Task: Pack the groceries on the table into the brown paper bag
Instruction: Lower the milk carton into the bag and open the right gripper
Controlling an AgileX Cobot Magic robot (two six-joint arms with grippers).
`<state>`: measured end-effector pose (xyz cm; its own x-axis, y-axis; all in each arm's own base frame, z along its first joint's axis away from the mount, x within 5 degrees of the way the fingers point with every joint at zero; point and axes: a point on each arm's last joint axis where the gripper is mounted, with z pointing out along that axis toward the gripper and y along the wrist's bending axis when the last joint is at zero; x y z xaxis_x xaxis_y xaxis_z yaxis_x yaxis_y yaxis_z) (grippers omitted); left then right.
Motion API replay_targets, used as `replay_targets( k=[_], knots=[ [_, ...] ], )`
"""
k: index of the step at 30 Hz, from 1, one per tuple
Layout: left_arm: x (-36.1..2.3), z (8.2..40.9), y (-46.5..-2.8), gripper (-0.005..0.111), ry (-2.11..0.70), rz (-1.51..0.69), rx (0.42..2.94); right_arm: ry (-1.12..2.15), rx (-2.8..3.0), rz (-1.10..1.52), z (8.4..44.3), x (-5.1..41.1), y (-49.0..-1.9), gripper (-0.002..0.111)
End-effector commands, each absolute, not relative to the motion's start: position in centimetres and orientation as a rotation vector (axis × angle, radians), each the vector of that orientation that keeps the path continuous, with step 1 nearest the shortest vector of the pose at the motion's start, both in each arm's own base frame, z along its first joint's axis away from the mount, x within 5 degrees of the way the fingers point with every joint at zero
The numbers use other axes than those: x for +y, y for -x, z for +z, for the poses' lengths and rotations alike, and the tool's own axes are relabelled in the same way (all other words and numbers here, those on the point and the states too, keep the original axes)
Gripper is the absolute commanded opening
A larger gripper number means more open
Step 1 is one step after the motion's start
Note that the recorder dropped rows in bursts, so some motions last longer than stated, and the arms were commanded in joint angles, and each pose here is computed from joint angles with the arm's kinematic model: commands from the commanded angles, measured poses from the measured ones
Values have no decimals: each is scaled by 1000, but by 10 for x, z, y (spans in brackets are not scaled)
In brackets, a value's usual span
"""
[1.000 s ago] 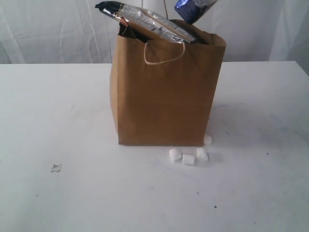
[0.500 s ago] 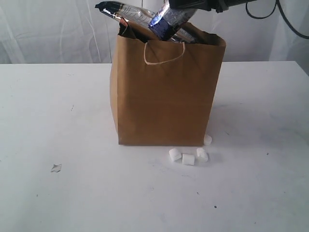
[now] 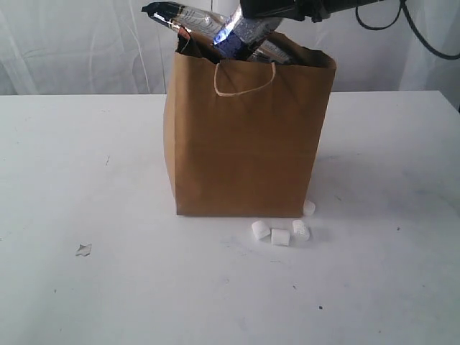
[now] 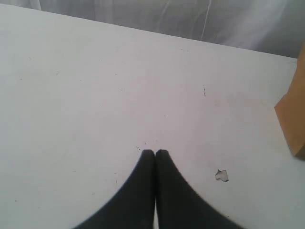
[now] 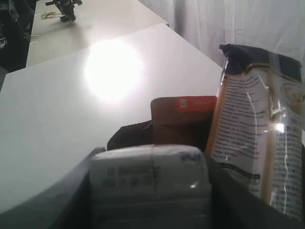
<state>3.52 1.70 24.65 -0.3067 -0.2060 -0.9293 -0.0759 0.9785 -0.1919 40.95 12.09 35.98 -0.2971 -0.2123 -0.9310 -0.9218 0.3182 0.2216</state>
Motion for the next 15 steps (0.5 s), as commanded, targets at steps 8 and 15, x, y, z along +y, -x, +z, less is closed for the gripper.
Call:
replay_targets(
  k=[8,15],
  knots=[
    [17,246,-35,0,212,-133,1877,1050,1718,1026,358,123,-411,34],
    [17,246,-35,0,212,-133,1877,1071,1736,1002,355,122,-411,57]
  ],
)
